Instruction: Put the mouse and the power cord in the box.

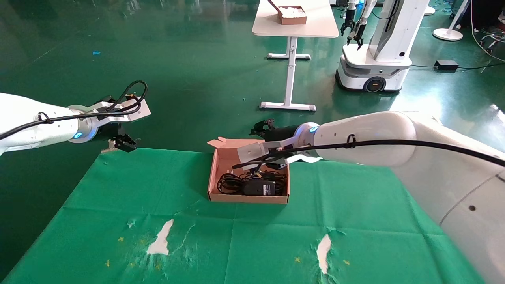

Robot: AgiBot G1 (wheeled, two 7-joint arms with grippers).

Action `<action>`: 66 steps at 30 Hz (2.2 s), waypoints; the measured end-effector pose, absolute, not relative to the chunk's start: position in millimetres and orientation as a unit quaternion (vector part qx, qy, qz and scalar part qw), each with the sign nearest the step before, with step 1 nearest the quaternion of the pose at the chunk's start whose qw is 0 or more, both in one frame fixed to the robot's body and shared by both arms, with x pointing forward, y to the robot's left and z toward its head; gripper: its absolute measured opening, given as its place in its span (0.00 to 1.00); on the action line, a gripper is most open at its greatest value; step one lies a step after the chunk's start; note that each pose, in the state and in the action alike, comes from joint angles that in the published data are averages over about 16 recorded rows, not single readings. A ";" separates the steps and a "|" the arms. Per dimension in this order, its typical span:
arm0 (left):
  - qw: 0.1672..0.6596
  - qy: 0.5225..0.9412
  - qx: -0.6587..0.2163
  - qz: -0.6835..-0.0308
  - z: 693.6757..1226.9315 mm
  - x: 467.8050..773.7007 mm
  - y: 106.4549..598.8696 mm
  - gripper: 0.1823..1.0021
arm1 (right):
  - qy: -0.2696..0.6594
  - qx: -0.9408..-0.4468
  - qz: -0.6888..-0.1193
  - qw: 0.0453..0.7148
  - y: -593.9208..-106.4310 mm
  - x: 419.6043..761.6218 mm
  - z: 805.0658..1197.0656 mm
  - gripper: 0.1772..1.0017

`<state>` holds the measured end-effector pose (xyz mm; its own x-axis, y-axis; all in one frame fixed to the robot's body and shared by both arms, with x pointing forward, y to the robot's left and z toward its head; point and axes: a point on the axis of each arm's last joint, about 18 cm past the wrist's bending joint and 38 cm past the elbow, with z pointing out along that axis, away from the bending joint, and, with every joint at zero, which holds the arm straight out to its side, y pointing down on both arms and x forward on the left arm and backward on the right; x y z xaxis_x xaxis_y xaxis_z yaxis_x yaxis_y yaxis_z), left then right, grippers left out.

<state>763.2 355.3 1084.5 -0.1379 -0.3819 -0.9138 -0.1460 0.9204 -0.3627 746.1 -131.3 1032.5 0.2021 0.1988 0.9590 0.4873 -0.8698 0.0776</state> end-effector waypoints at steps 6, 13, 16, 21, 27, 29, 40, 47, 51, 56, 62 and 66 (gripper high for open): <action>0.632 0.748 -0.176 -0.093 1084.5 763.2 355.4 1.00 | -0.196 -0.782 -0.563 0.182 -141.4 738.1 1015.8 0.57; 0.632 0.748 -0.176 -0.093 1084.5 763.2 355.4 1.00 | -0.151 -0.796 -0.516 0.278 -158.7 720.4 993.6 0.75; 0.632 0.748 -0.176 -0.093 1084.5 763.2 355.4 1.00 | -0.133 -0.798 -0.495 0.318 -166.8 710.9 986.4 0.82; 0.632 0.748 -0.176 -0.093 1084.5 763.2 355.4 1.00 | -0.107 -0.795 -0.460 0.380 -180.9 693.1 977.6 0.91; 0.627 0.751 -0.177 -0.102 1080.0 763.6 354.0 1.00 | -0.083 -0.785 -0.420 0.447 -199.0 668.7 971.9 0.97; 0.621 0.755 -0.179 -0.112 1074.9 763.9 352.3 1.00 | -0.077 -0.781 -0.407 0.468 -205.4 659.8 971.0 0.98; 0.548 0.782 -0.188 -0.231 1022.8 758.7 330.8 1.00 | -0.059 -0.750 -0.343 0.563 -241.6 604.7 973.1 1.00; 0.486 0.789 -0.184 -0.328 992.9 742.7 313.7 1.00 | -0.064 -0.730 -0.307 0.608 -264.5 563.9 978.5 1.00; 0.453 0.787 -0.177 -0.379 982.0 729.4 305.7 1.00 | -0.071 -0.720 -0.288 0.628 -276.8 538.8 982.4 1.00; 0.414 0.781 -0.162 -0.438 973.8 709.1 298.0 1.00 | -0.084 -0.711 -0.266 0.646 -289.9 508.5 987.1 1.00; 0.374 0.768 -0.137 -0.501 970.5 679.8 292.5 1.00 | -0.097 -0.706 -0.250 0.656 -299.0 484.3 990.8 1.00; 0.350 0.758 -0.114 -0.538 971.3 657.4 290.9 1.00 | -0.101 -0.705 -0.245 0.658 -301.6 476.6 991.9 1.00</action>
<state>657.4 290.9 971.3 -0.7283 -0.5507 -0.4078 0.2036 0.3943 -0.8961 476.6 -301.6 991.9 0.8599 -0.1795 0.4778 0.4644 -0.1134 -0.8783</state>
